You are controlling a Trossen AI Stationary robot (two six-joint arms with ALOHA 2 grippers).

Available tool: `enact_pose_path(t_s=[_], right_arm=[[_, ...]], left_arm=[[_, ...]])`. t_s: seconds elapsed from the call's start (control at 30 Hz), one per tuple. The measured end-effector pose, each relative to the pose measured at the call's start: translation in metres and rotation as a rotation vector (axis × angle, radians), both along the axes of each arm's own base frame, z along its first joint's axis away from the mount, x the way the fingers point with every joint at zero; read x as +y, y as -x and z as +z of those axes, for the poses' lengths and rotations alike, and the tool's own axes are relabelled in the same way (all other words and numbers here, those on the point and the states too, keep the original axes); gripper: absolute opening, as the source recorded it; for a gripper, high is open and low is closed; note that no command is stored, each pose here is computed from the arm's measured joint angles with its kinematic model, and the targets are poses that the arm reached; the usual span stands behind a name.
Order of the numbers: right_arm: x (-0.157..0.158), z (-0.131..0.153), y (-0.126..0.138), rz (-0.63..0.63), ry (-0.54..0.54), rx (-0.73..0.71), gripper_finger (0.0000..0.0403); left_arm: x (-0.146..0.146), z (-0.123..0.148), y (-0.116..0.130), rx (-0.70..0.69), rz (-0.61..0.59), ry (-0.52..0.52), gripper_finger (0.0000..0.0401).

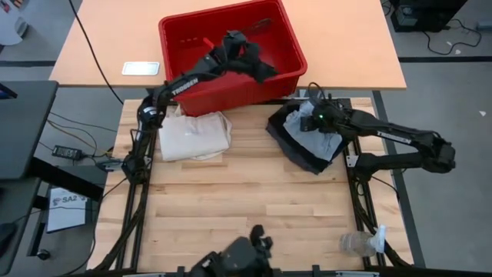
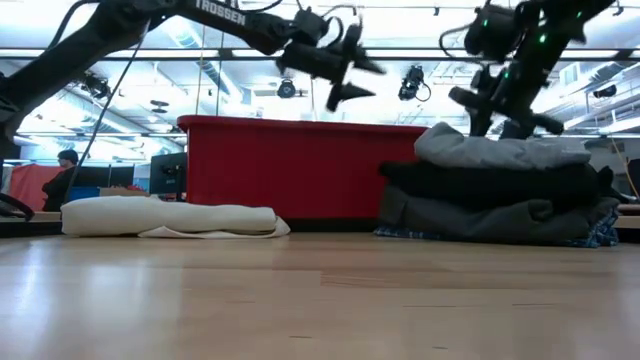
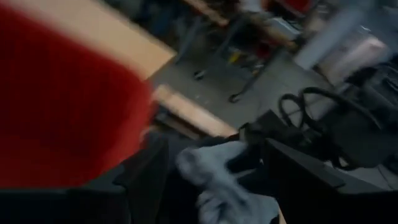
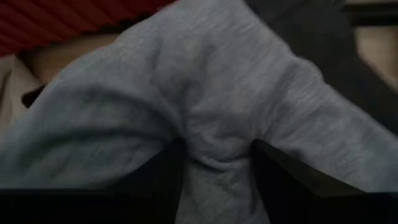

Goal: Fold laundry
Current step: Stack the gray shirt on top of the black folded shirt, then move the red bin to the other table

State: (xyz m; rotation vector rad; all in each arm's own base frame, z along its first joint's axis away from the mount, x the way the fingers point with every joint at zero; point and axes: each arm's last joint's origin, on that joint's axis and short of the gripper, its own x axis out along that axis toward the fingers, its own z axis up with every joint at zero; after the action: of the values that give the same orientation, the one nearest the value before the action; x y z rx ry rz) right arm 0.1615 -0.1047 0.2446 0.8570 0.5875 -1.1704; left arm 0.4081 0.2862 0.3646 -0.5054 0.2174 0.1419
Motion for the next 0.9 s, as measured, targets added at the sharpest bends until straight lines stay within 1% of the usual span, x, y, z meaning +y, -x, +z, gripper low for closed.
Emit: enact_pose_path(t_s=[0.1, 0.17, 0.23, 0.3, 0.37, 0.43, 0.5, 0.6, 0.7, 0.8, 0.9], right_arm=[[-0.004, -0.009, -0.001, 0.050, -0.055, -0.014, 0.0192], [-0.004, -0.005, -0.001, 0.078, -0.046, -0.014, 0.0192], [-0.003, 0.007, 0.000, 0.105, -0.008, -0.036, 0.0193], [-0.002, 0.027, 0.002, 0.126, 0.062, -0.076, 0.0194], [-0.003, 0.049, 0.004, 0.145, 0.148, -0.109, 0.0195], [-0.006, 0.071, 0.005, 0.163, 0.261, -0.157, 0.0195], [-0.011, 0.091, 0.003, 0.174, 0.378, -0.205, 0.0194], [-0.026, 0.115, -0.004, 0.183, 0.527, -0.268, 0.0191], [-0.050, 0.131, -0.016, 0.175, 0.613, -0.287, 0.0189], [-0.081, 0.136, -0.034, 0.192, 0.624, -0.243, 0.0189], [-0.112, 0.136, -0.053, 0.202, 0.598, -0.215, 0.0189]], left_arm=[[0.013, -0.007, 0.018, 0.093, 0.046, 0.091, 0.0263], [0.020, -0.005, 0.031, 0.129, 0.066, 0.097, 0.0263], [0.028, 0.002, 0.049, 0.147, 0.099, 0.105, 0.0263], [0.042, 0.008, 0.068, 0.150, 0.156, 0.102, 0.0263], [0.057, 0.007, 0.084, 0.167, 0.216, 0.106, 0.0263], [0.072, 0.002, 0.100, 0.193, 0.257, 0.116, 0.0263], [0.085, -0.005, 0.113, 0.237, 0.308, 0.097, 0.0263], [0.101, -0.024, 0.130, 0.348, 0.383, 0.111, 0.0263], [0.108, -0.039, 0.143, 0.476, 0.408, 0.095, 0.0263], [0.110, -0.039, 0.149, 0.565, 0.441, -0.001, 0.0263], [0.111, -0.040, 0.152, 0.605, 0.443, -0.047, 0.0263]])
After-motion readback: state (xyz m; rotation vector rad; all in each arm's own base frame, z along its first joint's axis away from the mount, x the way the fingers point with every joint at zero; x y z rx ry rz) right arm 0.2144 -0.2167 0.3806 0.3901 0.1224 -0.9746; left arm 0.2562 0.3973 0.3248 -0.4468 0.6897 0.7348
